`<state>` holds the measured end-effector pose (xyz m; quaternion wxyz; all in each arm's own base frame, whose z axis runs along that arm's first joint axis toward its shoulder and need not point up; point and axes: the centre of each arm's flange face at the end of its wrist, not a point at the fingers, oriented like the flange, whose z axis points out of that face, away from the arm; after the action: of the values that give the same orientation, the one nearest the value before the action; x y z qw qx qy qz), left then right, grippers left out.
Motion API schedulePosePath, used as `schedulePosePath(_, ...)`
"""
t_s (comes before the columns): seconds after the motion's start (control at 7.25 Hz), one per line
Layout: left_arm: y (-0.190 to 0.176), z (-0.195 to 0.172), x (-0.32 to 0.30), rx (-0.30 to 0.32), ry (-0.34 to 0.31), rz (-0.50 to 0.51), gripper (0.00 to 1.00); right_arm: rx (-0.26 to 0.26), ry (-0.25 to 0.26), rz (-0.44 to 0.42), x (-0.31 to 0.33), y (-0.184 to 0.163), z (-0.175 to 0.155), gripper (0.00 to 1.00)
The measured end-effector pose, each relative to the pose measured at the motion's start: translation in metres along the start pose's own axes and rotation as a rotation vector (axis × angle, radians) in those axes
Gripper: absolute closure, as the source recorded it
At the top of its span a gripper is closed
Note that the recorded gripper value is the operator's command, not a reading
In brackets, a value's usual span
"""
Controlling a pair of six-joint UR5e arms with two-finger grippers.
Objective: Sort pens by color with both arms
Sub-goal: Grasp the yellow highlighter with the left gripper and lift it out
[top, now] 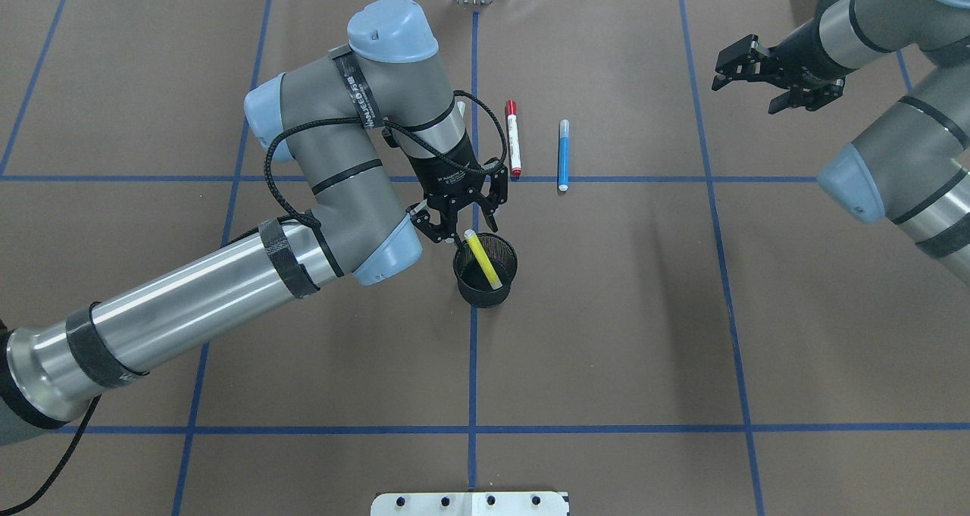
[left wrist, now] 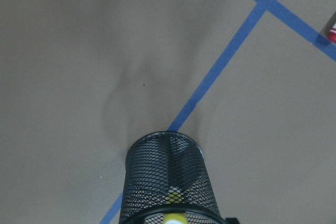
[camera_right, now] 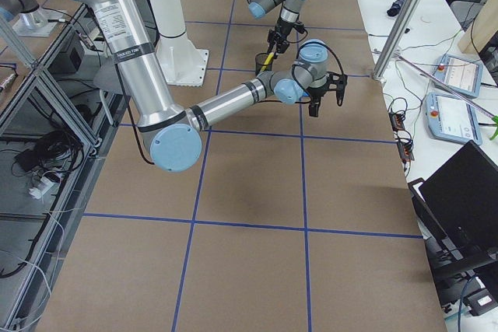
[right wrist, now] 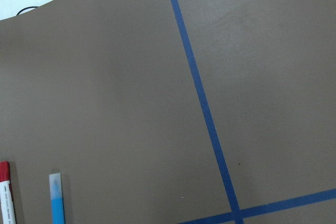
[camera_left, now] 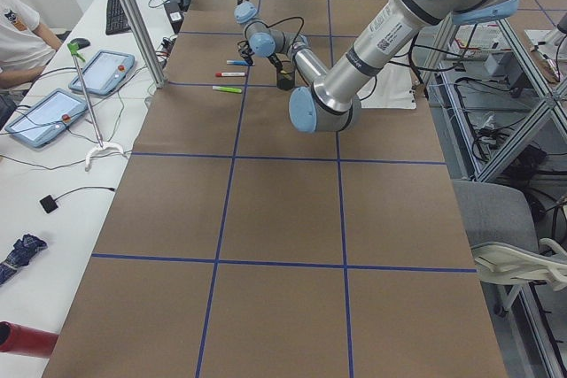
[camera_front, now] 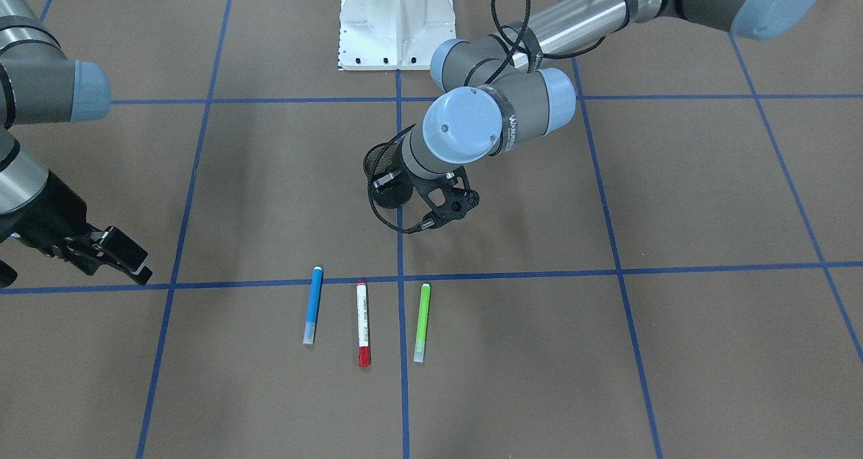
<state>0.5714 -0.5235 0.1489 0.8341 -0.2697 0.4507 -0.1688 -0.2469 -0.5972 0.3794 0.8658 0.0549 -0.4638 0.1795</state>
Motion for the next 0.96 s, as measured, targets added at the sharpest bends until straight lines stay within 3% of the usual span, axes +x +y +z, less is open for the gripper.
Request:
schedulePosePath(0.14,-0.0004,0.0004,0.0001,0.000,-0.001,-0.001,0.61,-0.001,0.000,0.000,-0.0001,0.0002,0.0002,0.01)
schedulePosePath(0.41,-0.0010,0.0010,-0.0002,0.000,-0.002,-0.005,0.95,-0.003,-0.001,-0.001,-0.0010,0.0005,0.0002,0.01)
schedulePosePath(0.55,-0.0010,0.0010,-0.0002,0.000,-0.003,-0.007,1.00,-0.003,-0.002,-0.001,-0.0013,0.0006,0.0000,0.01)
schedulePosePath(0.96,0.0010,-0.0041,0.0007,-0.010,0.002,-0.010,1.00,-0.004,-0.007,-0.003,-0.0041,0.0012,-0.0019,0.01)
